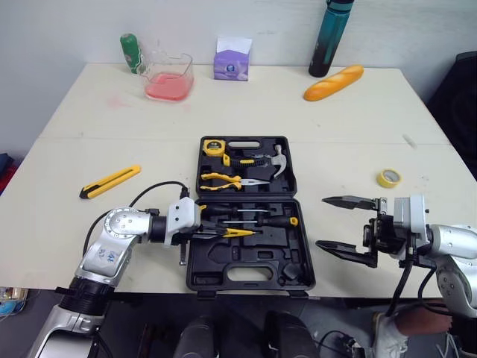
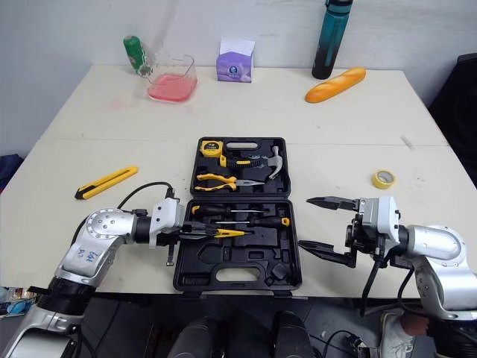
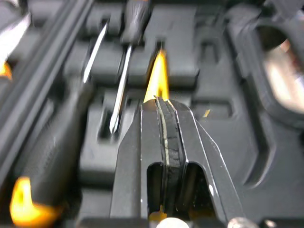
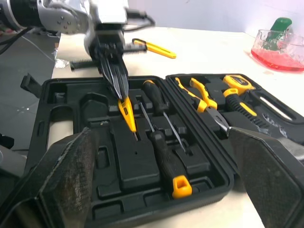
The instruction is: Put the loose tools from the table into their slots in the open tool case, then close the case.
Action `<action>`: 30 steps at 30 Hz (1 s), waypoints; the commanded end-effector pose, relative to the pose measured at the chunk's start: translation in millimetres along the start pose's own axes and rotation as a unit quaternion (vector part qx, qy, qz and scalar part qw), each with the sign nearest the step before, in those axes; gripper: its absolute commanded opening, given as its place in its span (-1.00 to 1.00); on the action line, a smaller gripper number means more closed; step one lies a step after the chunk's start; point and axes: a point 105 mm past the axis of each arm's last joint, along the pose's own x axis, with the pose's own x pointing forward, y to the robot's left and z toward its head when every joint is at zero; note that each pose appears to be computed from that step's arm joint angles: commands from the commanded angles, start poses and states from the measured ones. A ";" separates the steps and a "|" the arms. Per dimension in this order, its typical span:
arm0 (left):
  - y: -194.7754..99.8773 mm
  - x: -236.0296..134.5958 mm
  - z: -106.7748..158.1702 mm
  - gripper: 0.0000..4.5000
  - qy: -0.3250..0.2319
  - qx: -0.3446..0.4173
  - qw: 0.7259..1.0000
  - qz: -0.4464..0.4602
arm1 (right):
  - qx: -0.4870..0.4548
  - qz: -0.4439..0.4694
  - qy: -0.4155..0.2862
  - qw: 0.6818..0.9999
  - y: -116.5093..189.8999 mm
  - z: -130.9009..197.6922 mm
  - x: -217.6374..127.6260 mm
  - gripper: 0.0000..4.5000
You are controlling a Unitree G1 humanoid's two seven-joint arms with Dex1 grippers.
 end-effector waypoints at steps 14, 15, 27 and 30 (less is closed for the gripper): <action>-10.1 5.9 -39.8 -0.98 0.079 -0.036 0.996 -0.006 | -0.016 -0.002 0.002 1.000 -4.0 16.9 5.6 1.00; -10.3 5.8 -40.1 -0.98 0.080 -0.036 0.996 -0.006 | -0.016 -0.002 0.002 1.000 -4.1 16.4 5.4 1.00; 19.9 -35.7 22.2 -0.85 -0.083 0.017 0.987 0.138 | -0.030 -0.076 0.081 0.993 -28.6 15.3 -51.9 1.00; 27.0 -70.1 19.0 -0.38 -0.083 0.000 0.975 0.204 | -0.032 -0.101 0.115 0.988 -34.6 14.6 -74.2 1.00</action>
